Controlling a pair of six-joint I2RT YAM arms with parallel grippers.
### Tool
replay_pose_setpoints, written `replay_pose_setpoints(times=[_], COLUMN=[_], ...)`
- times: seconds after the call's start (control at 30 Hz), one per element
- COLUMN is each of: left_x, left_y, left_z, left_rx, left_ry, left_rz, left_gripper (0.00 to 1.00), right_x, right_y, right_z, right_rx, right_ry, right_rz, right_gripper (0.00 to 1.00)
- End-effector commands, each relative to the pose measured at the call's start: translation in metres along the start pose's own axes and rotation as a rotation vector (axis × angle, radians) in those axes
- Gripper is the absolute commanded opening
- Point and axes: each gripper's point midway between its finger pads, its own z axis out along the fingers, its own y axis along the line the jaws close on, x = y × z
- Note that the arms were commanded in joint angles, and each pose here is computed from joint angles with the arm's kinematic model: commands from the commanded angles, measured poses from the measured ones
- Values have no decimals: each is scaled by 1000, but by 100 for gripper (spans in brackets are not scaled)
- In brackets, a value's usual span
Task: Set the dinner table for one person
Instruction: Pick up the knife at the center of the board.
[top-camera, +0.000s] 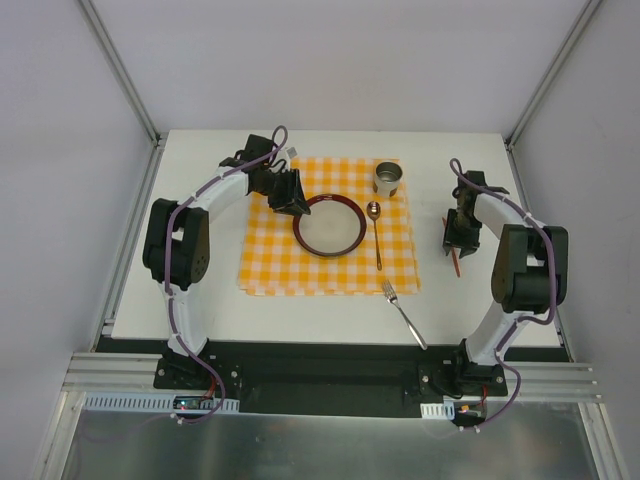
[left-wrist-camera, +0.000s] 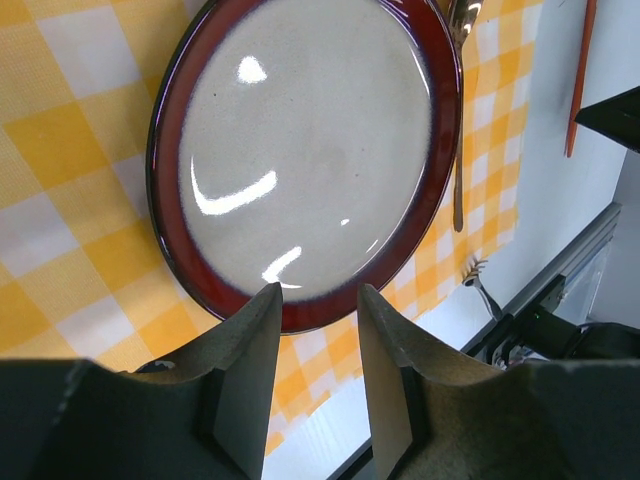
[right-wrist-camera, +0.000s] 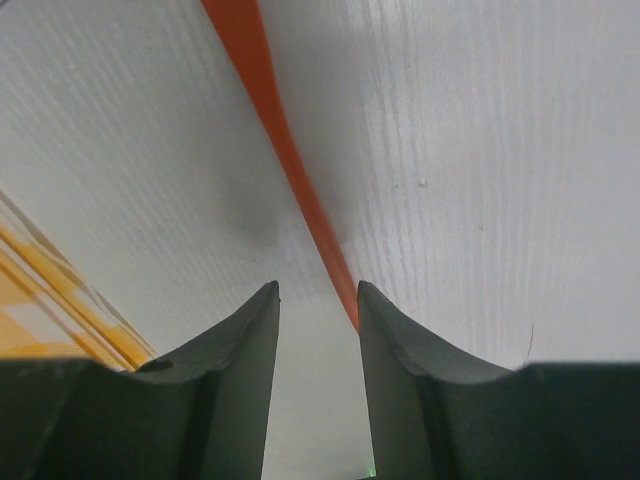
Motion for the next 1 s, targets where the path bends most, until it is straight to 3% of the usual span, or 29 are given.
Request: replay_pose_setpoints(times=[0.0,0.8,0.97], left_x=[-10,-7,-7], left_y=[-13,-9,-10], left_z=[-7,-3,-4], left_rx=[34,31,31], left_ry=[-15,-1,-4], left_rz=[0,-8,-6], left_gripper=[36,36,36], right_x=[-14,1,6], right_y=[-1,-6,-6], right_z=[-20,-6,-4], right_rx=[-16,37,49], right_ry=[-102,-12,8], right_rz=[-16,14,21], right_gripper=[40,40,33])
